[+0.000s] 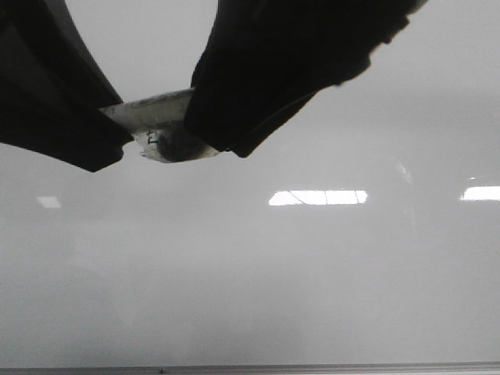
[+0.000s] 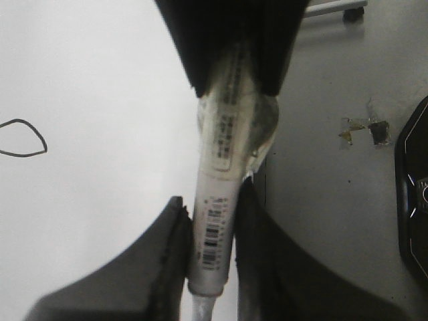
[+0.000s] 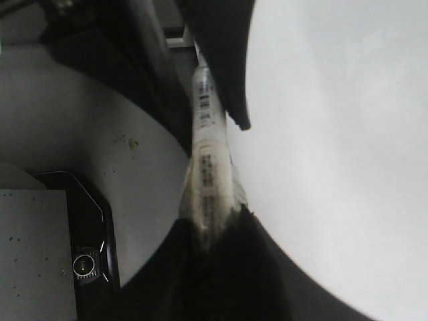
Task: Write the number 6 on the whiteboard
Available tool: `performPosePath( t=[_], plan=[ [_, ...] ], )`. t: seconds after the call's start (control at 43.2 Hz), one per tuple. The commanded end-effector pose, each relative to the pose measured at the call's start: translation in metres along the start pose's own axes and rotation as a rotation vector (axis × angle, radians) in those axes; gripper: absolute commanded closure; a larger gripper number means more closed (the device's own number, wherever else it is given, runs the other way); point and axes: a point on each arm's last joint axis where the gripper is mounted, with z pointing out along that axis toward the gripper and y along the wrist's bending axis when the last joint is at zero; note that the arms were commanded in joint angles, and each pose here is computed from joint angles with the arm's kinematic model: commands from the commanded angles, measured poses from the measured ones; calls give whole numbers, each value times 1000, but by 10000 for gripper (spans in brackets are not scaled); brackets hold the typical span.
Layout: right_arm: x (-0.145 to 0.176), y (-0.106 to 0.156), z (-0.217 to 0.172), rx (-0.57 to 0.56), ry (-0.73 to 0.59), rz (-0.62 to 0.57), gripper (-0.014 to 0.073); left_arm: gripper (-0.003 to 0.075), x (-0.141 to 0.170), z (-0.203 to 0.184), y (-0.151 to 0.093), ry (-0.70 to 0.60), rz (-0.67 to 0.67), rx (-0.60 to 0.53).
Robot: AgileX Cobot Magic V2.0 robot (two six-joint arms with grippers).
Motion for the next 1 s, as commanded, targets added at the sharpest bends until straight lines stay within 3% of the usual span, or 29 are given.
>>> performPosePath(
  t=[0.0, 0.069, 0.255, 0.324, 0.463, 0.602, 0.787, 0.972],
  plan=[
    [-15, -6, -16, 57, -115, -15, 643, 673, -12, -10, 8, -85, -20, -63],
    [-16, -6, -16, 59, -119, -15, 578, 697, -12, -10, 8, -86, -21, -62],
    [-14, -9, -20, 69, -115, -3, 191, 699, -11, -10, 9, -82, -67, -61],
    [-8, -18, -25, 93, -93, 61, 116, 699, -9, -11, 11, -80, -123, -70],
    [21, -43, -41, 192, -43, 214, 153, 699, 5, -20, 18, -86, -249, -141],
    [58, -50, -69, 336, -86, 362, 204, 699, 30, -39, 24, -80, -448, -254],
    [109, -37, -105, 555, -246, 667, 320, 699, 72, -74, 25, -71, -743, -479],
    [143, -12, -122, 718, -349, 712, 525, 699, 109, -98, 11, -17, -961, -705]
  ],
)
